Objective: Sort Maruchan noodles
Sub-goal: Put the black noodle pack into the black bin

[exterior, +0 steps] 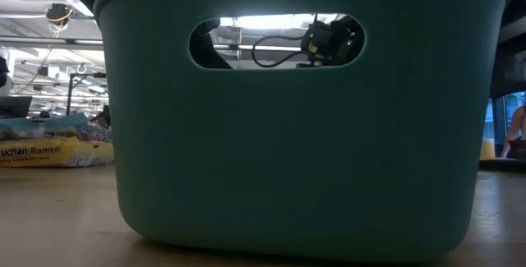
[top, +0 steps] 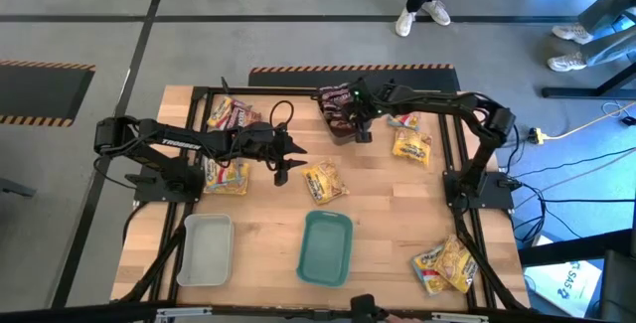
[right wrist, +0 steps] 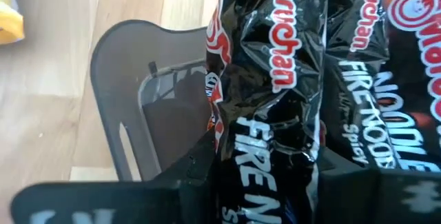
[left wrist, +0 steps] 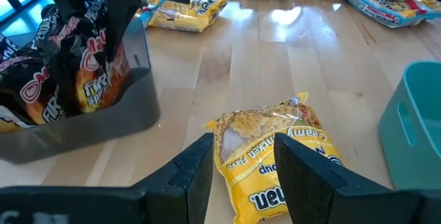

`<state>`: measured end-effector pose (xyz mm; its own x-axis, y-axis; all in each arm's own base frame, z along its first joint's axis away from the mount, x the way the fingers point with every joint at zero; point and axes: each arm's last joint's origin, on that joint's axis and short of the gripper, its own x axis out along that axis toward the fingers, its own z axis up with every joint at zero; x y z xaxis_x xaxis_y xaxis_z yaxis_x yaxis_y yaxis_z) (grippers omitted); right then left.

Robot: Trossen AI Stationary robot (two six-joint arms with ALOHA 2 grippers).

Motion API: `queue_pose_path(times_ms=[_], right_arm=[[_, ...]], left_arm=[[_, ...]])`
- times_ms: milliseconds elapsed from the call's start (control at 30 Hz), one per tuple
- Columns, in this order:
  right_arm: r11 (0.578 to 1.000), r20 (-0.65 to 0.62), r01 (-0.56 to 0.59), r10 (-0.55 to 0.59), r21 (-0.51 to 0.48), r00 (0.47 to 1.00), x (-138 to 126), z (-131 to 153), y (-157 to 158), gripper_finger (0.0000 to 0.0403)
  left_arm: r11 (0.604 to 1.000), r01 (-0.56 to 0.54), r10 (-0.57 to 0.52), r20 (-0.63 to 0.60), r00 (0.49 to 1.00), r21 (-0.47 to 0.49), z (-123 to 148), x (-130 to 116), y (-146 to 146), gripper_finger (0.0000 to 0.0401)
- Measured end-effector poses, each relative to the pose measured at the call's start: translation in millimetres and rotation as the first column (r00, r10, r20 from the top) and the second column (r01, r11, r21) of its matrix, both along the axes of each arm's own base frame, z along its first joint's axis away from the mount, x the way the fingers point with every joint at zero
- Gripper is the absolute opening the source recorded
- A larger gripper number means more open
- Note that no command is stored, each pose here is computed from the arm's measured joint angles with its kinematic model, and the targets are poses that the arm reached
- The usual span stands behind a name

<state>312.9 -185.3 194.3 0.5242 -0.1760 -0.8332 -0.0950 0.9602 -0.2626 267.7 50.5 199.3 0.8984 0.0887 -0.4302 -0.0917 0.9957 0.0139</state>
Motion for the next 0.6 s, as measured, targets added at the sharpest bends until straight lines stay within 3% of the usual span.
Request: queue_pose_path(times_ms=[433, 600], right_arm=[[0.998, 0.018, -0.029, 0.030, -0.061, 0.999, 11.0, -10.1, -6.9, 0.0099], [0.998, 0.024, -0.030, 0.032, -0.063, 0.999, 11.4, -9.8, -7.1, 0.0149]], left_arm=[[1.000, 0.005, -0.005, 0.002, 1.000, -0.004, 0.1, 0.1, -0.2, 0.0147], [1.000, 0.007, -0.007, 0.002, 1.000, -0.005, 0.1, 0.1, -0.3, 0.0147]])
